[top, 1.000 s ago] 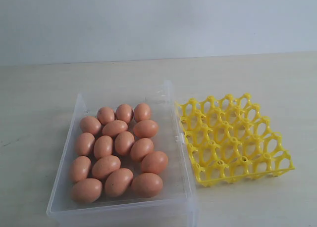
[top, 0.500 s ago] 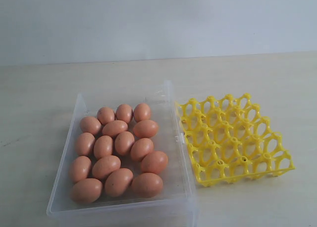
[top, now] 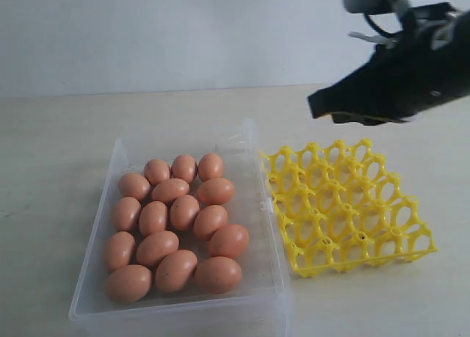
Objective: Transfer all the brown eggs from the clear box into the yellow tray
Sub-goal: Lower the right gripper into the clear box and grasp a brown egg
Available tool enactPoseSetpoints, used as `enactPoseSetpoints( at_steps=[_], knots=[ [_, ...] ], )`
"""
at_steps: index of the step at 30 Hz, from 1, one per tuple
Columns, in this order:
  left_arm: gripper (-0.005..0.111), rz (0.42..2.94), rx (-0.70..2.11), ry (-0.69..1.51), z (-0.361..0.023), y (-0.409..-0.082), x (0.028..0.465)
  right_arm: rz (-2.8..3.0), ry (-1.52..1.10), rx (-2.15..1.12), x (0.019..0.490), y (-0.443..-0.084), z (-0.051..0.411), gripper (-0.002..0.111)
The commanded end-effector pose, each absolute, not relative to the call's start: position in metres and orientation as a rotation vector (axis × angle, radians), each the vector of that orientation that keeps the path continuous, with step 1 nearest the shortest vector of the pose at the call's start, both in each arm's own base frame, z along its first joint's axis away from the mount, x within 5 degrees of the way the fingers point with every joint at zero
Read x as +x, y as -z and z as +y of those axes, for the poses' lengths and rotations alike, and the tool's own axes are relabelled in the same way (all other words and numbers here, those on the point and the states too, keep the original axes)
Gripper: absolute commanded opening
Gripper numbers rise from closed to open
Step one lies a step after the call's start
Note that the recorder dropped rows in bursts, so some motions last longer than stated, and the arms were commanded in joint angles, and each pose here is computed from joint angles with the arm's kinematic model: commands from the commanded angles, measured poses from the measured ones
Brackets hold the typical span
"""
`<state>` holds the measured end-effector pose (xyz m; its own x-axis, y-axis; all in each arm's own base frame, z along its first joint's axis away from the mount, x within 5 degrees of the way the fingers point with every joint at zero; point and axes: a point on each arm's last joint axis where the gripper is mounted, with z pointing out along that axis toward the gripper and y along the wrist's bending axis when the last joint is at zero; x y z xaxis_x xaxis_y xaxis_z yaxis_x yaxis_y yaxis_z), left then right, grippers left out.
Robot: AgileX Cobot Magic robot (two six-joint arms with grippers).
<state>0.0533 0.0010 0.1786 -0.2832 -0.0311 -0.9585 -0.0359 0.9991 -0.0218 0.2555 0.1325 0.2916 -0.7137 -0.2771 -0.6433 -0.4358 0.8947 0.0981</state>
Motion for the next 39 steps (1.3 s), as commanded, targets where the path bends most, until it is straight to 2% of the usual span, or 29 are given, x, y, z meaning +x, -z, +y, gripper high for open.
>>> enactPoseSetpoints(
  at_steps=[1, 3, 5, 7, 13, 15, 26, 39],
  knots=[
    [0.0, 1.836, -0.041, 0.003, 0.0, -0.181, 0.053, 2.442, -0.395, -0.859, 0.284, -0.293, 0.188, 0.0],
    [0.0, 1.836, -0.041, 0.003, 0.0, -0.181, 0.053, 2.538, -0.522, -0.945, 0.298, -0.283, 0.215, 0.001],
    [0.0, 1.836, -0.041, 0.003, 0.0, -0.181, 0.053, 2.601, -0.537, -1.117, 0.311, -0.273, 0.229, 0.009],
    [0.0, 1.836, -0.041, 0.003, 0.0, -0.181, 0.053, 2.655, -0.53, -1.306, 0.32, -0.265, 0.236, 0.022],
    [0.0, 1.836, -0.041, 0.003, 0.0, -0.181, 0.053, 2.581, -0.522, -1.409, 0.343, -0.25, 0.256, 0.06],
    [0.0, 1.836, -0.041, 0.003, 0.0, -0.181, 0.053, 2.545, -0.514, -1.473, 0.346, -0.245, 0.262, 0.066],
    [0.0, 1.836, -0.041, 0.003, 0.0, -0.181, 0.053, 2.565, -0.355, -1.626, 0.364, -0.193, 0.276, 0.064],
    [0.0, 1.836, -0.041, 0.003, 0.0, -0.181, 0.053, 2.595, -0.377, -1.618, 0.379, -0.154, 0.288, 0.064]
  ],
)
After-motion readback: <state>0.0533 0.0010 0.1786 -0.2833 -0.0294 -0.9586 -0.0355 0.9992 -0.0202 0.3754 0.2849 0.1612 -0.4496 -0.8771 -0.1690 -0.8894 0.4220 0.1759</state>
